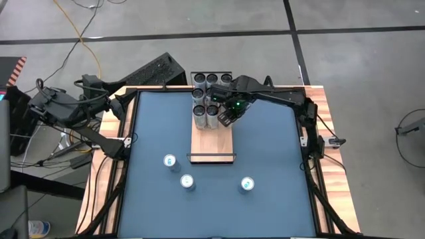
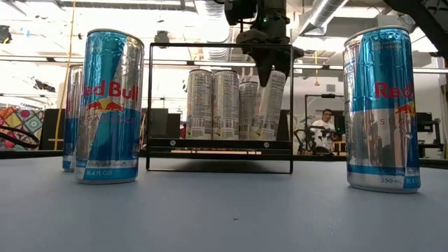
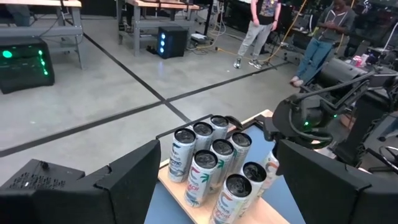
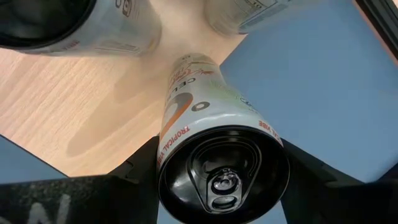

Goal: Place canned beverage on shelf
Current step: Put the white-yellow soda can on the shelf

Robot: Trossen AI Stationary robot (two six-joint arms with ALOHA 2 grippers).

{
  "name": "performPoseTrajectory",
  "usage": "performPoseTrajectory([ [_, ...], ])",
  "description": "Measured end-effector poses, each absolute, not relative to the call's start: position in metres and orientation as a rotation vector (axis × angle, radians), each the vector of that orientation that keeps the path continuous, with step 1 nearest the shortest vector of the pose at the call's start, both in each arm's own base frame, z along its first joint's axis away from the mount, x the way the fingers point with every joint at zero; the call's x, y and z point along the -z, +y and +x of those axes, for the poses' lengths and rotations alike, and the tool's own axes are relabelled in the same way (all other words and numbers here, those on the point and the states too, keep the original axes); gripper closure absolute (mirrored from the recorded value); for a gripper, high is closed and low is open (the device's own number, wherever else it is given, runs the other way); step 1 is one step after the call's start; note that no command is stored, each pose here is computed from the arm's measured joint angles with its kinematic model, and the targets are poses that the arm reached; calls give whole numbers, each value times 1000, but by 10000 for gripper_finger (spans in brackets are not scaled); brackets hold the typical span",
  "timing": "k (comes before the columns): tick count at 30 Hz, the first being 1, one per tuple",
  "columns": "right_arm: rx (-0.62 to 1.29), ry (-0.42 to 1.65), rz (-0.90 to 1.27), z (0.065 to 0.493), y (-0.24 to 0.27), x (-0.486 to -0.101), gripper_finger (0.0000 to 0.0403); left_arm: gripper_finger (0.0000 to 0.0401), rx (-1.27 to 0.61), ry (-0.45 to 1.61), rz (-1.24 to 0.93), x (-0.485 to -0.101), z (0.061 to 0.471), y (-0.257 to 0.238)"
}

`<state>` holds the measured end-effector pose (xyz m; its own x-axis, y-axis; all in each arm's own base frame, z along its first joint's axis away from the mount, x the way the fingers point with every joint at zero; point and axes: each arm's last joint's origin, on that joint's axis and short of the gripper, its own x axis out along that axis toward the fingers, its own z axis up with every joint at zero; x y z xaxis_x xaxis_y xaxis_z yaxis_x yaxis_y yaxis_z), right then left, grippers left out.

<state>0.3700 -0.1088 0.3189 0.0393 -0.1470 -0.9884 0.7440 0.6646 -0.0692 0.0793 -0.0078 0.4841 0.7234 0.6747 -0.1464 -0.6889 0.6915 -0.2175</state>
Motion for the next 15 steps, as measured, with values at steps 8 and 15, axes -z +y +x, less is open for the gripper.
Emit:
performPoseTrajectory([
  [8, 723, 1290, 551, 374, -113, -331, 165, 92, -767, 55, -264, -484, 79, -8],
  [15, 730, 1333, 561, 368, -116, -331, 164, 92, -766, 55, -264, -484, 79, -8],
])
